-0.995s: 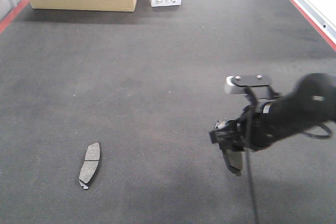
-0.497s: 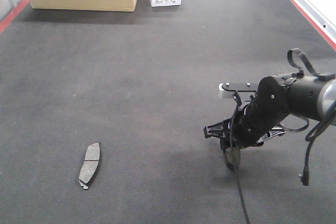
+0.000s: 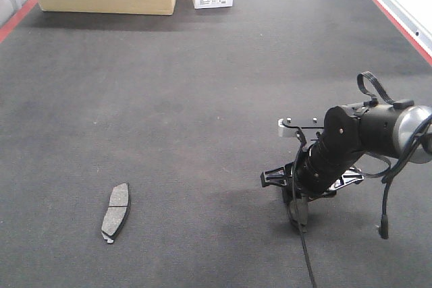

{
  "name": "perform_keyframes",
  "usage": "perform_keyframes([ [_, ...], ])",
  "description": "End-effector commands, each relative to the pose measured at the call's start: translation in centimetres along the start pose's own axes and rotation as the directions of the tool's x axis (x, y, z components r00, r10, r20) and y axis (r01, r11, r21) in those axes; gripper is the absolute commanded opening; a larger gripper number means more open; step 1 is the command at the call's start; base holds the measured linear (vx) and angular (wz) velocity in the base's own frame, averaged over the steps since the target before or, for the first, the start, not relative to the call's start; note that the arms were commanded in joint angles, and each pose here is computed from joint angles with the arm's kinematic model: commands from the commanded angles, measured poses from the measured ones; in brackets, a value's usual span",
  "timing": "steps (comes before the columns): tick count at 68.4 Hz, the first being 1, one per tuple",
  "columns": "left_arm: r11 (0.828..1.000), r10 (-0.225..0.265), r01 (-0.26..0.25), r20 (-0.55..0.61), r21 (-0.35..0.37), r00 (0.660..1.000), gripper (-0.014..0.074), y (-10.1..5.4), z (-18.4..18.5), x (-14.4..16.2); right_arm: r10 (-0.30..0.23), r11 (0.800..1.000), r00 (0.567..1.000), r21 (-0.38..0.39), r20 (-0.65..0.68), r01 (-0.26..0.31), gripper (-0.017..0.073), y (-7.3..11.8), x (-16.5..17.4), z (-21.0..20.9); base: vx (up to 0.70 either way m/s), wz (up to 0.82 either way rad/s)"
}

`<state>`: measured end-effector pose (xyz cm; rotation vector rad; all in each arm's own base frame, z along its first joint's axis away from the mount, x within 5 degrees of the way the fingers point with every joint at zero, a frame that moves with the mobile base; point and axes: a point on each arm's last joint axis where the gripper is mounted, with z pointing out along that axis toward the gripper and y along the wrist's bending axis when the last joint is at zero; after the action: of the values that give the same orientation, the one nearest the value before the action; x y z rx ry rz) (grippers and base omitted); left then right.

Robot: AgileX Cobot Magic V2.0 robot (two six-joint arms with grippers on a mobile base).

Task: Move and align brake pads A on conveyor
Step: 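Swing the right gripper inward and release its pad beside the other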

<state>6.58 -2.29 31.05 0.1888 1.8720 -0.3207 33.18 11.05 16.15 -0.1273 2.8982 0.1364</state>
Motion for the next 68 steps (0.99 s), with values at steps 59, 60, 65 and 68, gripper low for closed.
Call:
perform_keyframes([
  [59,1.000,-0.010,0.010,0.080,0.007,0.997,-0.0007,-0.1,-0.1,-1.2,-0.085,0.995,0.923,-0.013,0.375,0.097,0.0084,-1.7,6.6,-12.5,0.00,0.00],
  [60,1.000,-0.010,0.010,0.080,0.007,0.997,-0.0007,-0.1,-0.1,-1.2,-0.085,0.995,0.919,-0.014,0.386,0.098,0.0063,-1.7,6.9,-12.8,0.00,0.00],
  [65,1.000,-0.010,0.010,0.080,0.007,0.997,-0.0007,-0.1,-0.1,-1.2,-0.094,0.994,0.895,-0.016,0.437,0.112,-0.0016,-2.1,8.5,-14.1,0.00,0.00],
  [68,1.000,-0.010,0.010,0.080,0.007,0.997,-0.0007,-0.1,-0.1,-1.2,-0.097,0.993,0.881,-0.017,0.463,0.119,-0.0013,-2.2,9.3,-14.8,0.00,0.00],
])
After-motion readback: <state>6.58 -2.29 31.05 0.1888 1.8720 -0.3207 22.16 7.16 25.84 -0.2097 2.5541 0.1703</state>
